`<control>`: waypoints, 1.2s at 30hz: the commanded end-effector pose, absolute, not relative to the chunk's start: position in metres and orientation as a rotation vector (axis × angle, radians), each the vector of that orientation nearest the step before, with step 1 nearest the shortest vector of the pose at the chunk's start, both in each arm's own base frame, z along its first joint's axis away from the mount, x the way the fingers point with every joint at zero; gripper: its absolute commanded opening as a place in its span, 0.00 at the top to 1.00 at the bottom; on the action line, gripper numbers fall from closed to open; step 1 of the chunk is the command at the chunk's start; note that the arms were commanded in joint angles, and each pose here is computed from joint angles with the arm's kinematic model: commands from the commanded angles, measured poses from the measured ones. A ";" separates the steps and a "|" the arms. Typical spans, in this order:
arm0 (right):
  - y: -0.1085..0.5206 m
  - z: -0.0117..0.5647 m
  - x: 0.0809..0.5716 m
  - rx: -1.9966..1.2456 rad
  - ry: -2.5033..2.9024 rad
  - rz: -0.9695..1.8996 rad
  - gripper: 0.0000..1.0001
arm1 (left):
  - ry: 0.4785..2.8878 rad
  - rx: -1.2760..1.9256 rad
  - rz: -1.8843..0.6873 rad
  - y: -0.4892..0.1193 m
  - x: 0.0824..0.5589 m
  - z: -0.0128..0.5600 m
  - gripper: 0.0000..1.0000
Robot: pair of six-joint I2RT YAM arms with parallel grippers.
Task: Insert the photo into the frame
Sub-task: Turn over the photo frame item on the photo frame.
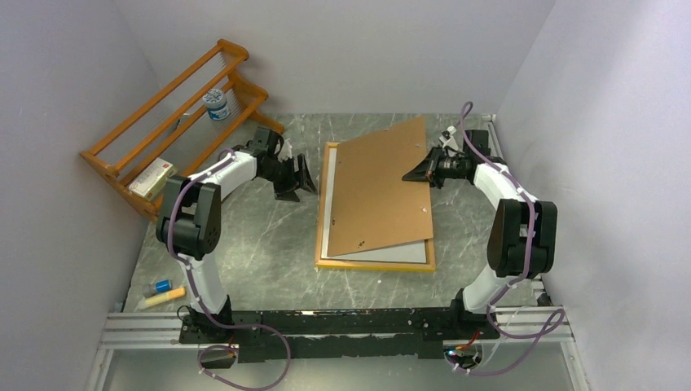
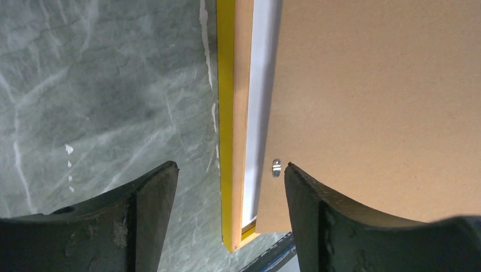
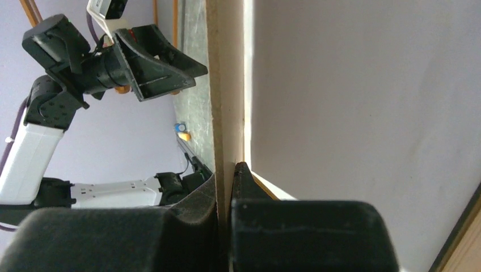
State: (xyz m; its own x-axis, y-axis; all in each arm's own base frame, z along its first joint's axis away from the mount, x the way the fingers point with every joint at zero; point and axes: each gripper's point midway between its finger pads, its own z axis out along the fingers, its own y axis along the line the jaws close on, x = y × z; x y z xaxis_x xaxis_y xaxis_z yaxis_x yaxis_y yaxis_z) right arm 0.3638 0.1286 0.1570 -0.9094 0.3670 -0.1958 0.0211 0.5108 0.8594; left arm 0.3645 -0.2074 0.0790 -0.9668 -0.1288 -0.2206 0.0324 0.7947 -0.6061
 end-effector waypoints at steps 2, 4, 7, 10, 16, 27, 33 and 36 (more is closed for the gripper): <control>0.147 0.173 0.369 0.204 2.351 1.459 1.00 | 2.694 -0.063 -1.047 -0.224 0.380 0.082 0.33; 0.149 0.169 0.370 0.210 2.363 1.458 1.00 | 2.713 -0.068 -1.051 -0.225 0.381 0.075 0.38; 0.150 0.161 0.371 0.228 2.393 1.449 1.00 | 2.739 -0.066 -1.054 -0.226 0.382 0.064 0.42; 0.149 0.154 0.370 0.246 2.420 1.429 1.00 | 2.754 -0.070 -1.061 -0.227 0.383 0.056 0.43; 0.145 0.139 0.373 0.251 2.461 1.375 1.00 | 2.761 -0.051 -1.089 -0.230 0.385 0.048 0.45; 0.158 0.115 0.372 0.185 2.514 1.266 0.87 | 2.771 -0.038 -1.111 -0.232 0.385 0.045 0.49; 0.156 0.125 0.382 0.163 2.406 1.221 1.00 | 2.796 -0.041 -1.075 -0.229 0.383 0.039 0.52; 0.157 0.128 0.384 0.143 2.379 1.223 1.00 | 2.824 -0.051 -1.030 -0.224 0.381 0.033 0.54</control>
